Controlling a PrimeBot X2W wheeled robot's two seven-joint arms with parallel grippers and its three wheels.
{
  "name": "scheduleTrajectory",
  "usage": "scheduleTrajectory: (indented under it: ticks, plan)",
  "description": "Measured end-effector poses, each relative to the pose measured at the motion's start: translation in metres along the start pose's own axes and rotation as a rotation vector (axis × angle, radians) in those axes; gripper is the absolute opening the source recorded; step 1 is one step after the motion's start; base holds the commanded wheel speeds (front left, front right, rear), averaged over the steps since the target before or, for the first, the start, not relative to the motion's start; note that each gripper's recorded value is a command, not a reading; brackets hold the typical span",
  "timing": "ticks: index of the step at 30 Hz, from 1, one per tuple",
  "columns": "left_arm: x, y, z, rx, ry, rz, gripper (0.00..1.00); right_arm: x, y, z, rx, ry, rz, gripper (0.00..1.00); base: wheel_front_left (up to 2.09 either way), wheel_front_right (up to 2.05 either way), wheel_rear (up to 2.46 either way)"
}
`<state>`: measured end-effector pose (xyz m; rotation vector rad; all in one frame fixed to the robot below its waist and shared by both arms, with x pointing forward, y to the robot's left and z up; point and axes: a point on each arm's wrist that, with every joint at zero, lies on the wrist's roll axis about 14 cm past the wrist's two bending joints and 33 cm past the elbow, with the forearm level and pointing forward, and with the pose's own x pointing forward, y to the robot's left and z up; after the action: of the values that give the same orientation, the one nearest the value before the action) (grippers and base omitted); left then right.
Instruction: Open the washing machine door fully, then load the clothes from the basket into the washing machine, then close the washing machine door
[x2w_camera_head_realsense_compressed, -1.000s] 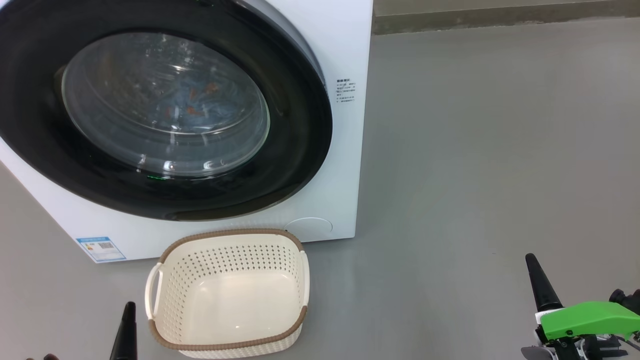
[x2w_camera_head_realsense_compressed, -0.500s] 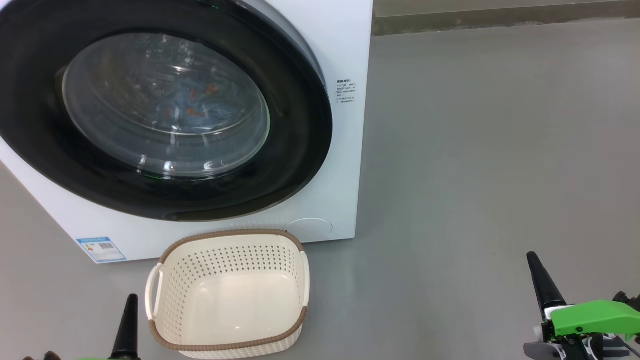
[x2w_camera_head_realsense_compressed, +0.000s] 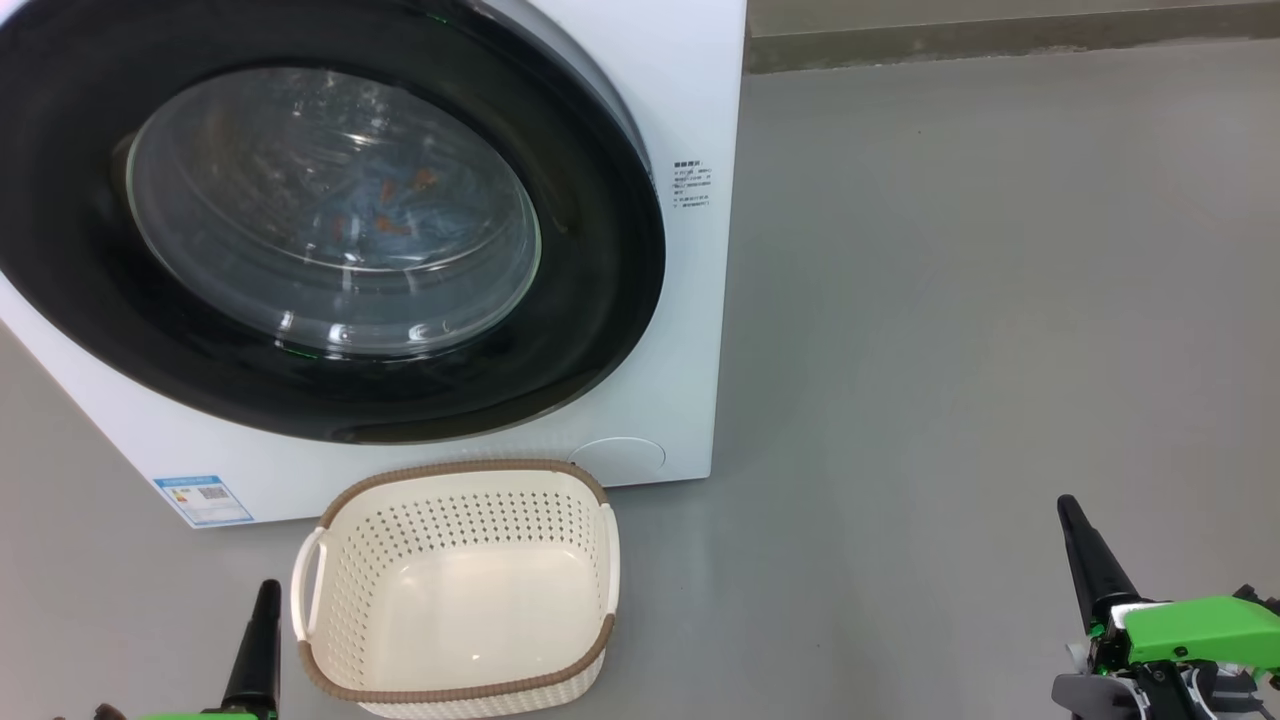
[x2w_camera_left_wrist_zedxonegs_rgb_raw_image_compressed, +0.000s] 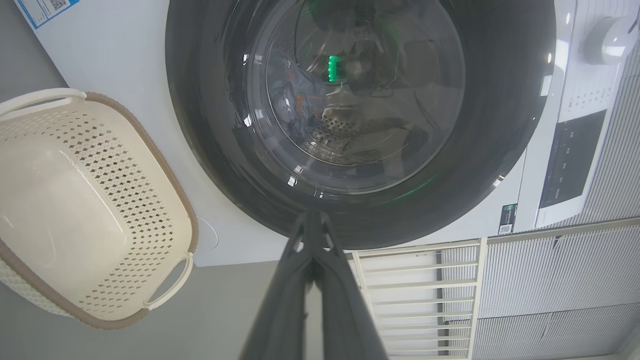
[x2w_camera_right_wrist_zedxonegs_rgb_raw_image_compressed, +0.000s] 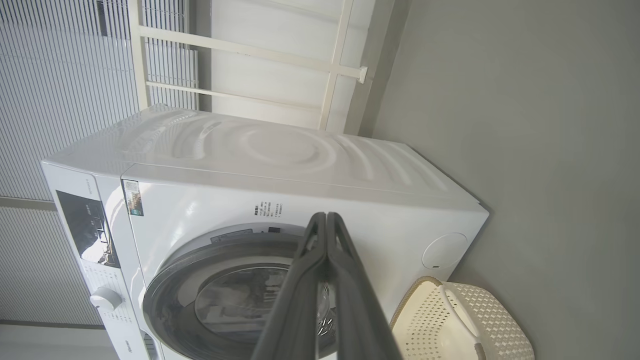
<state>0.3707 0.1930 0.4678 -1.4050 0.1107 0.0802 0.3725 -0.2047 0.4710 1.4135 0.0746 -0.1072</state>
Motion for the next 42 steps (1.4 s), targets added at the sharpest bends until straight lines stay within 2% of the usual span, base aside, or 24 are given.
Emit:
scheduleTrajectory:
  ticks: [15, 42]
  plan:
    - [0.004, -0.013, -0.002, -0.155, 0.011, -0.045, 0.00, 0.002, 0.009, 0.002, 0.152, 0.003, 0.036, 0.00, 0.00, 0.00, 0.00]
    - [0.004, -0.014, -0.002, -0.163, 0.010, -0.046, 0.00, 0.002, 0.010, 0.003, 0.164, 0.001, 0.037, 0.00, 0.00, 0.00, 0.00]
